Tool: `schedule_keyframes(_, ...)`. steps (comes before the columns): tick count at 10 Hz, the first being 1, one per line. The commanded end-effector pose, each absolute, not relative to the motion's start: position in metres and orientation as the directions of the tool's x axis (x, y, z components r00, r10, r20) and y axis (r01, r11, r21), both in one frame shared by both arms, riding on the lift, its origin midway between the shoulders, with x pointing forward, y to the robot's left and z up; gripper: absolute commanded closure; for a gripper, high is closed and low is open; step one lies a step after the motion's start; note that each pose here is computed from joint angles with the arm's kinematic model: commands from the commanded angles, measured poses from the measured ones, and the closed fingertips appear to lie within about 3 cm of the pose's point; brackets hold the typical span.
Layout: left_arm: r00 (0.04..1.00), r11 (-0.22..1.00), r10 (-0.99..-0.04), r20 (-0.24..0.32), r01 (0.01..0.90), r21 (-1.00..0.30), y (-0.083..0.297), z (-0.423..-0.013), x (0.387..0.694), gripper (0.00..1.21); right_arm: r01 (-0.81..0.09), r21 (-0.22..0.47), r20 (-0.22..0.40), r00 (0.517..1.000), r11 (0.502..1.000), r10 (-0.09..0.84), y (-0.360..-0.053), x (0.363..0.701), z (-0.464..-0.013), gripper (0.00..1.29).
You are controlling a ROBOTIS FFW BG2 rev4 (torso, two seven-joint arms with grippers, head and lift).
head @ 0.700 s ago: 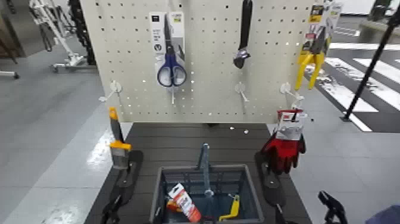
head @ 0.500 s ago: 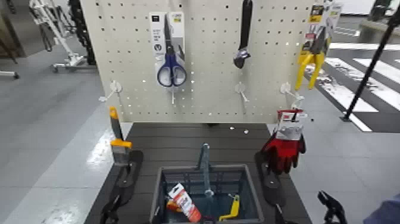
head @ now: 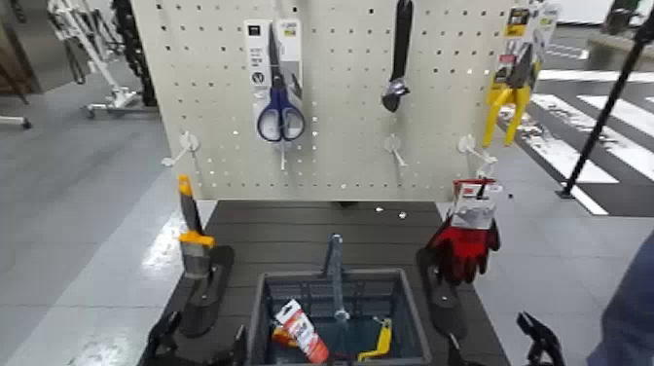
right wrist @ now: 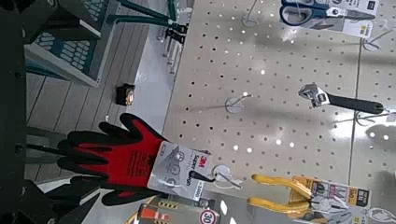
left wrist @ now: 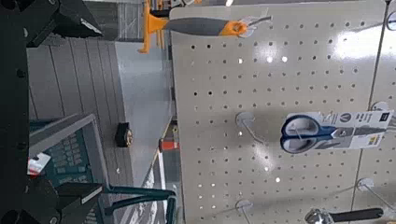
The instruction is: Put the yellow paint brush into the crate.
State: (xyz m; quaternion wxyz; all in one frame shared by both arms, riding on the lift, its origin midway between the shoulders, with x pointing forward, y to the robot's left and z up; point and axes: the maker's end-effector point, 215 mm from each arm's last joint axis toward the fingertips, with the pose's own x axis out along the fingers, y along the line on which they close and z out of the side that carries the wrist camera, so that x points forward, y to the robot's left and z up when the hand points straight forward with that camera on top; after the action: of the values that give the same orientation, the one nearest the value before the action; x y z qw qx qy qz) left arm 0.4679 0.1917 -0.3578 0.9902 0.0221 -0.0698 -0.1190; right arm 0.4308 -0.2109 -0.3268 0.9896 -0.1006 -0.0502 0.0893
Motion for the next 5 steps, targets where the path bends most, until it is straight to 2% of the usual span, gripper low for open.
schedule_keyframes(1,0.968,0.972,-0.233,0.090,0.231,0.030,0.221,-0.351,0.496,0.15,-0.178,-0.202,0.076,0.977,0.963,0.197,-0.208,0.433,-0.329,0.15)
schedule_keyframes(2,0.963,0.966,-0.259,0.067,0.258,0.025,0.230,-0.347,0.506,0.17,-0.181,-0.198,0.074,0.977,0.963,0.199,-0.206,0.434,-0.330,0.15)
schedule_keyframes(5,0.959,0.962,-0.268,0.096,0.271,-0.019,0.259,-0.318,0.537,0.17,-0.190,-0.193,0.072,0.976,0.963,0.207,-0.202,0.437,-0.330,0.15)
